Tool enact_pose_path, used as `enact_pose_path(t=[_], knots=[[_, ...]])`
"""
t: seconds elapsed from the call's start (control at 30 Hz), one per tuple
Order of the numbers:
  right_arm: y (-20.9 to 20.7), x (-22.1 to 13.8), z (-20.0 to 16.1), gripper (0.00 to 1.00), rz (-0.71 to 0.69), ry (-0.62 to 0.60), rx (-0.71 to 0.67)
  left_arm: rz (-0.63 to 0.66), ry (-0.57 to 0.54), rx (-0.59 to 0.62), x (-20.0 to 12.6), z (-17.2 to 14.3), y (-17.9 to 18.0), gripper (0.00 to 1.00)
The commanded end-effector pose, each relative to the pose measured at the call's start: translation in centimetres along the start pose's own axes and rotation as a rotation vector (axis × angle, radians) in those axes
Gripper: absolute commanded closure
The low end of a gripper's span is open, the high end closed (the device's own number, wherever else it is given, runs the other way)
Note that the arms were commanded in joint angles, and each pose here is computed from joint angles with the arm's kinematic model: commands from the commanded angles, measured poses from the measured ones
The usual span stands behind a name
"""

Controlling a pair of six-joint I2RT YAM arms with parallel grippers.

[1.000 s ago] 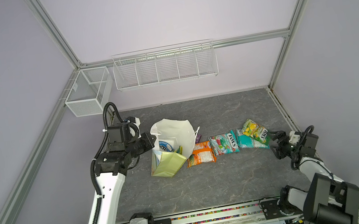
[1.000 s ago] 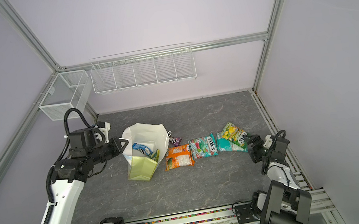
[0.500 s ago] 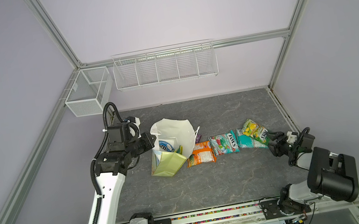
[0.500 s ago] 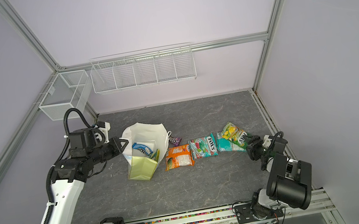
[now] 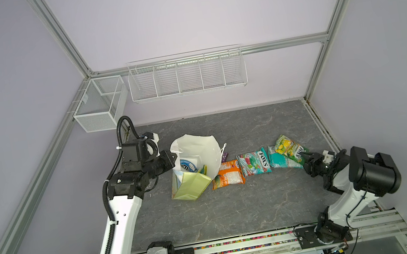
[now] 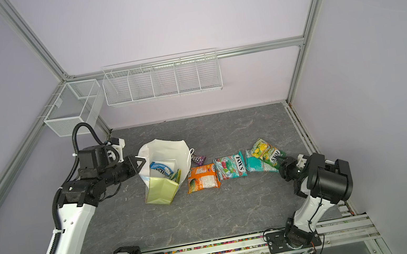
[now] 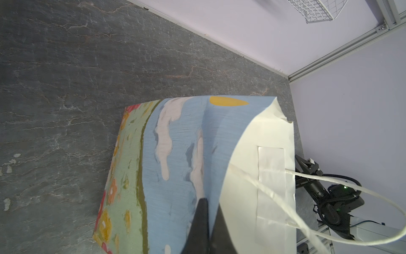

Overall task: Place the snacks into the paper bag
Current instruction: Pick up the snack.

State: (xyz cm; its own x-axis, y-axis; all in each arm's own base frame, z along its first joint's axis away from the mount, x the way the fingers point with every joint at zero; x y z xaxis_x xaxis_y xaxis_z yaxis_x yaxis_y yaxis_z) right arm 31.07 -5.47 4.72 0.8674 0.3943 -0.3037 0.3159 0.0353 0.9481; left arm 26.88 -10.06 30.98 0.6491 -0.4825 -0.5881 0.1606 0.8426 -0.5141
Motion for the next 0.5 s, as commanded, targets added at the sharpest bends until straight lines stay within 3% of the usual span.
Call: enact_pose_path(t=[0.0,0.2,0.47], knots=[[0.6,0.3,0.0,0.54,0.101,0.013,0.034,-0.037,-0.038,0.014,-0.5,0.8,-1.0,1.0],[-0.8,0.7,-0.5,0.58,0.065,0.016,0.014,-0.03,-0.04,0.016,-0.7,0.8,-0.9,1.0],[0.5,0.5,-0.4,0.83,0.094,0.013,-0.008,-0.031,-0.039,0.014,-0.7,0.8,-1.0,1.0]])
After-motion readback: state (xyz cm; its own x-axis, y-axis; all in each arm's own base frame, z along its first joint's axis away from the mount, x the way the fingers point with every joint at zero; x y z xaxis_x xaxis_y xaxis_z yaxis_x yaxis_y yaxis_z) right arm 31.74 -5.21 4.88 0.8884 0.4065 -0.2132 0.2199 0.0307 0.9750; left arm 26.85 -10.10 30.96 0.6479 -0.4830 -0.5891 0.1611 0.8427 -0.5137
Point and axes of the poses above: each gripper's point midway between its finger pads, its own x axis out along the fingers, its own y axis along the line the jaws close on, z = x × y, the point moved 3 cm from there along -x, back along the fingers, and after that the axes turned 2 degrees about x, right-handed, at the moved point
